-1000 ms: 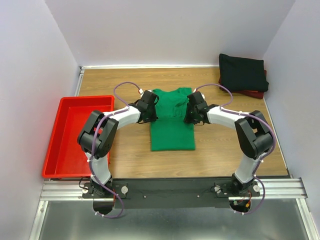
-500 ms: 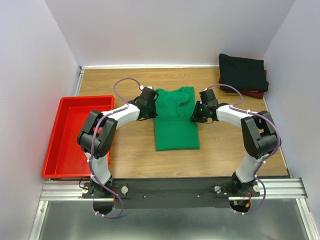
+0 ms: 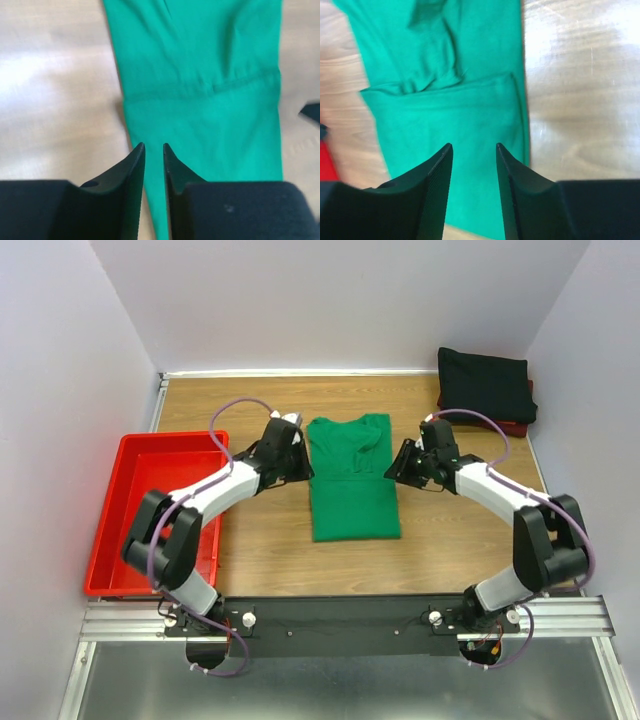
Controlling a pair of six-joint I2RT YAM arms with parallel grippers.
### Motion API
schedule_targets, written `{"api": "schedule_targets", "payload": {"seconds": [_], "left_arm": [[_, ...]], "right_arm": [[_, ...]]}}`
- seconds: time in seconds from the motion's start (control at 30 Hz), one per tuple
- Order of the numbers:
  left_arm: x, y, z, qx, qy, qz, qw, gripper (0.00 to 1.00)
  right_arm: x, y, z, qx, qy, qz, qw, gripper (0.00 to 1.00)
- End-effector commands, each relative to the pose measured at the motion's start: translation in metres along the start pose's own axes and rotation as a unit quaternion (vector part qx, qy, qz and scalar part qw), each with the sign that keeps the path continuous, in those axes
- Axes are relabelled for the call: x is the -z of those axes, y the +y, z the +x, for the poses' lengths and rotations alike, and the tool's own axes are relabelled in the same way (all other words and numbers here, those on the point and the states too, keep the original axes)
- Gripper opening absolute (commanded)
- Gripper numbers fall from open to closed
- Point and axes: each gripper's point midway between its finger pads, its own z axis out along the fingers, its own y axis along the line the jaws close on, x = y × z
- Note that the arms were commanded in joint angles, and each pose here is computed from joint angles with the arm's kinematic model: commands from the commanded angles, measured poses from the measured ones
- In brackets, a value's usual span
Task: Fold and stack the t-shirts
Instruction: Fold the tshirt
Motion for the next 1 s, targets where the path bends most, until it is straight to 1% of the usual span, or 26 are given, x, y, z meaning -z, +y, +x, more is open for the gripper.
{"api": "schedule_targets", "payload": {"seconds": [0.0, 0.13, 0.17, 0.2, 0.23, 0.4, 0.5, 0.67, 0.73, 0.8, 0.97], "left_arm": [[0.023, -0.01, 0.043, 0.013, 0.047, 0.061, 0.997, 0.32], [0.039, -0.009, 0.079, 0.026, 0.074, 0.081, 0.994, 0.36], [0.044, -0.009, 0.091, 0.027, 0.084, 0.089, 0.992, 0.42], [0.047, -0.01, 0.093, 0.03, 0.084, 0.093, 0.992, 0.47], [0.049, -0.011, 0.098, 0.035, 0.09, 0.097, 0.991, 0.48], [0.054, -0.009, 0.119, 0.045, 0.103, 0.113, 0.987, 0.48], [0.052, -0.01, 0.132, 0.045, 0.12, 0.12, 0.984, 0.48], [0.046, -0.01, 0.149, 0.048, 0.143, 0.125, 0.981, 0.46], [0.045, -0.013, 0.15, 0.047, 0.145, 0.128, 0.98, 0.46], [0.04, -0.011, 0.16, 0.048, 0.159, 0.12, 0.979, 0.44], [0.037, -0.007, 0.166, 0.05, 0.167, 0.11, 0.978, 0.43]], "right_arm": [[0.025, -0.008, 0.022, -0.013, 0.023, -0.002, 1.0, 0.5], [0.039, -0.021, 0.053, -0.02, 0.056, 0.008, 0.998, 0.5], [0.042, -0.029, 0.067, -0.025, 0.073, 0.014, 0.997, 0.5], [0.044, -0.03, 0.074, -0.029, 0.081, 0.013, 0.996, 0.5], [0.048, -0.029, 0.079, -0.031, 0.087, 0.007, 0.996, 0.5], [0.051, -0.047, 0.116, -0.05, 0.132, 0.019, 0.99, 0.5], [0.05, -0.053, 0.129, -0.06, 0.15, 0.023, 0.987, 0.5], [0.048, -0.057, 0.132, -0.061, 0.153, 0.03, 0.986, 0.5], [0.048, -0.057, 0.133, -0.063, 0.153, 0.03, 0.986, 0.5], [0.046, -0.059, 0.138, -0.065, 0.164, 0.031, 0.984, 0.49], [0.044, -0.057, 0.14, -0.067, 0.169, 0.023, 0.983, 0.46]]}}
